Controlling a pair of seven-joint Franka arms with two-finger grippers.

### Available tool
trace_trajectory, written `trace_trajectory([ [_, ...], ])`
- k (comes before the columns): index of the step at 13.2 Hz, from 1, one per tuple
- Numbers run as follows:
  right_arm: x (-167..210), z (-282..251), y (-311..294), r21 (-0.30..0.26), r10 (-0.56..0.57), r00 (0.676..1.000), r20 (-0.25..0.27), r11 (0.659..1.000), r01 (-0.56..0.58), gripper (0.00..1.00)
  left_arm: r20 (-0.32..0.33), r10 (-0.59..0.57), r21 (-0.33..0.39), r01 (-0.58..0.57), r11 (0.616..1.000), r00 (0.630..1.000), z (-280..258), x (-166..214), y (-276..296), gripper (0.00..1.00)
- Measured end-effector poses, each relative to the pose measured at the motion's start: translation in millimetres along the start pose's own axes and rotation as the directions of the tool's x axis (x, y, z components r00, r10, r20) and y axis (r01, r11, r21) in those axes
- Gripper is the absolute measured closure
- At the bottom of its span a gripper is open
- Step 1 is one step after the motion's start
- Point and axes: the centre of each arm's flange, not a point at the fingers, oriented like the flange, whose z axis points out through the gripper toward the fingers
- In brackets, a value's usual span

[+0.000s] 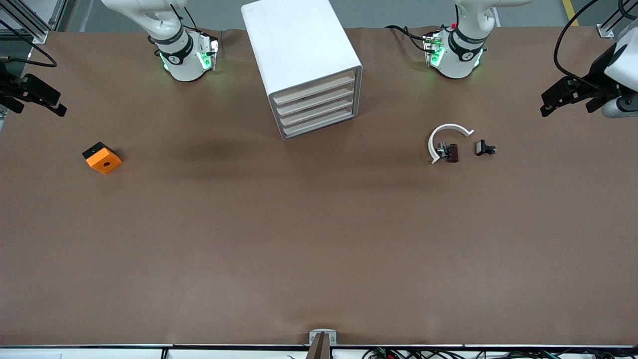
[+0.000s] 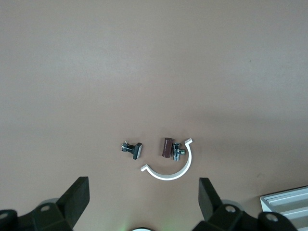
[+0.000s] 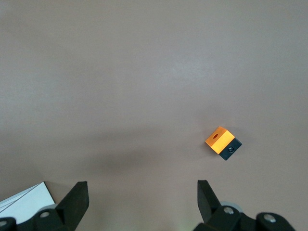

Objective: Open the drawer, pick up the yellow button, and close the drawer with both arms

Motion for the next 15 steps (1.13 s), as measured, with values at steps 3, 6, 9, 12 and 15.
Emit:
trace_trajectory([
  [3, 0, 0, 0, 0.000, 0.000, 1.000, 0.000, 1.000, 0.000, 0.00, 0.000, 0.000, 0.000, 0.000, 1.000, 1.000, -1, 0, 0, 0.00],
  [6, 0, 0, 0, 0.000, 0.000, 1.000, 0.000, 1.000, 0.000, 0.00, 0.007, 0.000, -0.001, 0.000, 1.000, 1.000, 3, 7, 1, 0.00],
  [9, 0, 0, -1, 0.000, -0.001, 1.000, 0.000, 1.000, 0.001, 0.00, 0.040, 0.002, 0.000, -0.002, 1.000, 0.999, 22, 25, 3, 0.00],
  [12, 0, 0, -1, 0.000, -0.001, 1.000, 0.001, 1.000, 0.001, 0.00, 0.070, 0.002, -0.001, -0.002, 1.000, 0.998, 53, 50, 10, 0.00],
  [15, 0, 0, -1, 0.000, -0.001, 1.000, 0.001, 1.000, 0.001, 0.00, 0.065, -0.053, -0.003, 0.053, 0.999, 0.996, 84, 74, 20, 0.00],
])
